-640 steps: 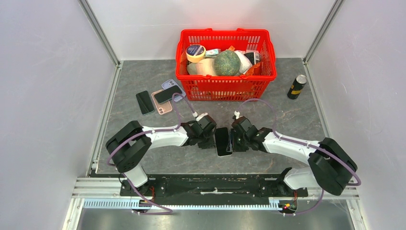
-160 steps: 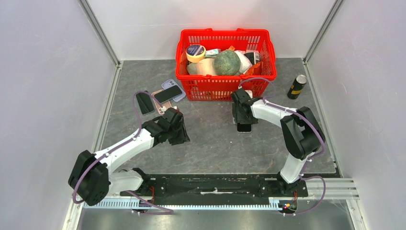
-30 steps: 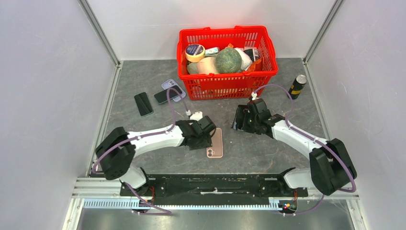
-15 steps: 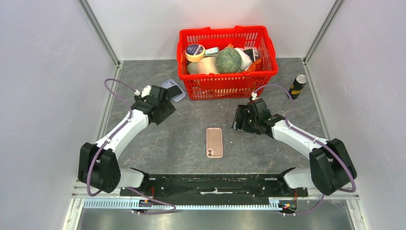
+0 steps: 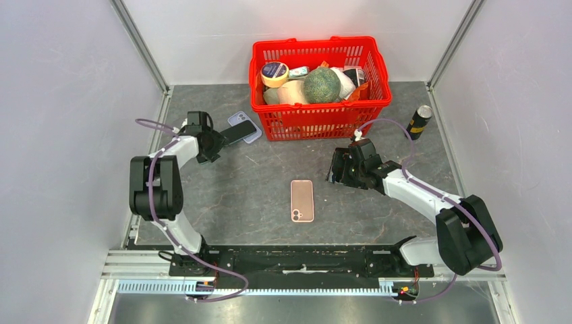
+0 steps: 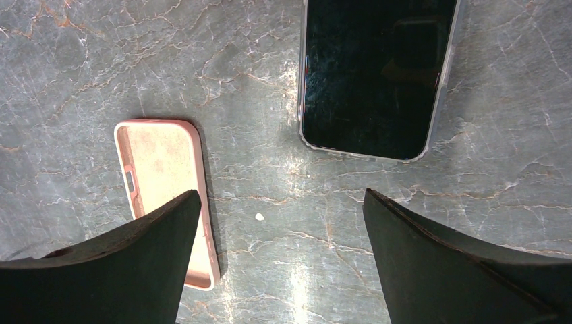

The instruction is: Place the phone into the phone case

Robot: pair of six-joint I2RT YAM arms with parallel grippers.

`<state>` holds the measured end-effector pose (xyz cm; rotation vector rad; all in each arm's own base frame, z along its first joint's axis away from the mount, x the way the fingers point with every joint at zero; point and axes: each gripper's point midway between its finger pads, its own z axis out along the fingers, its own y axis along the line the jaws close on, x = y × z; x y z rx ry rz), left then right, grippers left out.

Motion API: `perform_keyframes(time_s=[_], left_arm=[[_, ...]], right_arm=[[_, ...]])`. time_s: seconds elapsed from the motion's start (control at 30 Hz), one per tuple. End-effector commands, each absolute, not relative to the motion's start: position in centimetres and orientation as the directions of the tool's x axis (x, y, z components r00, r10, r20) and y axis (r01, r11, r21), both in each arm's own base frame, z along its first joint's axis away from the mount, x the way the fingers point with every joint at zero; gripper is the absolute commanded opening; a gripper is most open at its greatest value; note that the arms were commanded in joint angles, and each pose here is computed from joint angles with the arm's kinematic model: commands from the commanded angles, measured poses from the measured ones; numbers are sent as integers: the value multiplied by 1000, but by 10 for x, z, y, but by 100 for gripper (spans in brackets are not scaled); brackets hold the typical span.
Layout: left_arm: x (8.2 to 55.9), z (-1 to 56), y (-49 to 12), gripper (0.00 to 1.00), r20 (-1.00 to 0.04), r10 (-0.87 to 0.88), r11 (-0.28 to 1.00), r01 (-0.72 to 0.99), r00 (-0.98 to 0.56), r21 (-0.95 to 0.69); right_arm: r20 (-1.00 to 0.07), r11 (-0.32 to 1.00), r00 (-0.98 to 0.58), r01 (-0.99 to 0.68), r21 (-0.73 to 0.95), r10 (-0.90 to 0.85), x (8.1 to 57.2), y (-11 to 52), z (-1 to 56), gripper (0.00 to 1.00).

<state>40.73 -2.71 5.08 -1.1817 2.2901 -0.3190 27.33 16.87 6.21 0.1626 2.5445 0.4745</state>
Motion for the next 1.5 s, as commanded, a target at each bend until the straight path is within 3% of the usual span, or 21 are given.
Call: perform_keyframes(time_s=[0.0,0.43,0.63,0.87,1.23,1.47], left_arm=[[454,57,-24,61,-347,-820,569,-584,-455,-580],[474,31,-18,59,-290,-841,531,-590,-457,-608],[471,41,-9,60,-350,-806,588,-584,-477,-560],[473,35,-12,63,-329,-789,608,-584,-518,-539],[483,100,13,64,-536,-681,732,-497,-499,-467],[508,105,15,52,-556,-662,747,-496,-502,-442]], right_arm=[[-526,920,-825,-19,391,207,282,177,75,97],[-522,918,-828,-25,397,203,282,179,74,97],[-514,915,-835,-28,402,199,282,181,72,97],[-508,914,-838,-30,404,197,281,182,70,97],[-512,915,-836,-29,402,198,282,181,70,97],[-509,916,-837,-24,400,200,282,181,68,97]])
